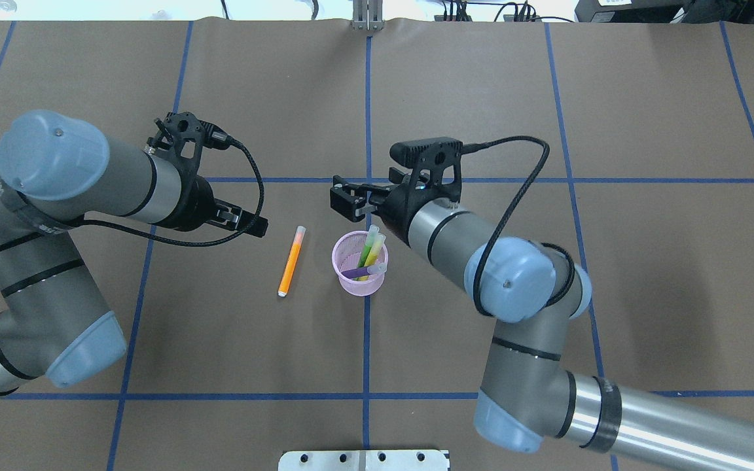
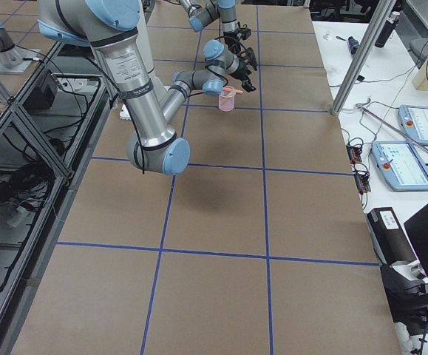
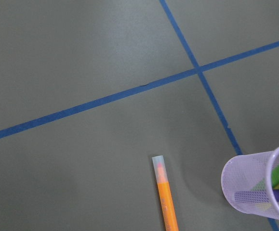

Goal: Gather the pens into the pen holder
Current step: 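Raise the right gripper away while the left gripper reaches toward the orange marker, then lower the left gripper onto the orange marker and close on it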

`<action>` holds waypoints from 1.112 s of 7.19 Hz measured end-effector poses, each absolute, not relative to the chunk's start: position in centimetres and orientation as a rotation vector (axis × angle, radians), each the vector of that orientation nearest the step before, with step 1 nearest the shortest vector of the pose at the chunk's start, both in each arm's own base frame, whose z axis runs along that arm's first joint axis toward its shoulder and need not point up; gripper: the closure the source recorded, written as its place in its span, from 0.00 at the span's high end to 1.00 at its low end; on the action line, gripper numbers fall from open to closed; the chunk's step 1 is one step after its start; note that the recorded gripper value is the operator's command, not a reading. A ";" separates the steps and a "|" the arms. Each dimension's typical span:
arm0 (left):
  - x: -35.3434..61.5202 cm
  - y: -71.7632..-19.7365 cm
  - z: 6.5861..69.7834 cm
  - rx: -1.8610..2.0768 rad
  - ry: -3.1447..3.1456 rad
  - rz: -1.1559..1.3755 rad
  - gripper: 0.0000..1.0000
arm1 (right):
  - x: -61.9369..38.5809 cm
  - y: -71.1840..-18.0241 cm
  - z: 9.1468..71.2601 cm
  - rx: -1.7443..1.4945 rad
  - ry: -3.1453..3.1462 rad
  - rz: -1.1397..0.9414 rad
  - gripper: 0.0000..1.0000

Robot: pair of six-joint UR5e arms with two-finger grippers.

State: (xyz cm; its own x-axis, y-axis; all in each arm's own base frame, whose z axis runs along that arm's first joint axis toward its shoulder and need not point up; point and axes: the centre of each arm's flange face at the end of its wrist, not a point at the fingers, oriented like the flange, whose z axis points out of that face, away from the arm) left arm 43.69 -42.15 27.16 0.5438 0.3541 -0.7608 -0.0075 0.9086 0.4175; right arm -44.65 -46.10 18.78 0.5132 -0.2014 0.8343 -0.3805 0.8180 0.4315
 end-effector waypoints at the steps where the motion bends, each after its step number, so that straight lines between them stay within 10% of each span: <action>1: 45.4 -41.9 27.7 0.375 0.962 0.191 1.00 | -40.9 -48.9 20.0 0.524 -1.005 0.104 0.99; 4: 49.9 -43.0 28.7 0.352 0.911 0.129 0.99 | -29.5 -54.0 26.5 0.400 -0.960 -0.005 0.99; 8: 54.1 -43.4 28.3 0.333 0.890 0.154 0.56 | -24.8 -55.0 31.2 0.405 -0.907 -0.052 0.99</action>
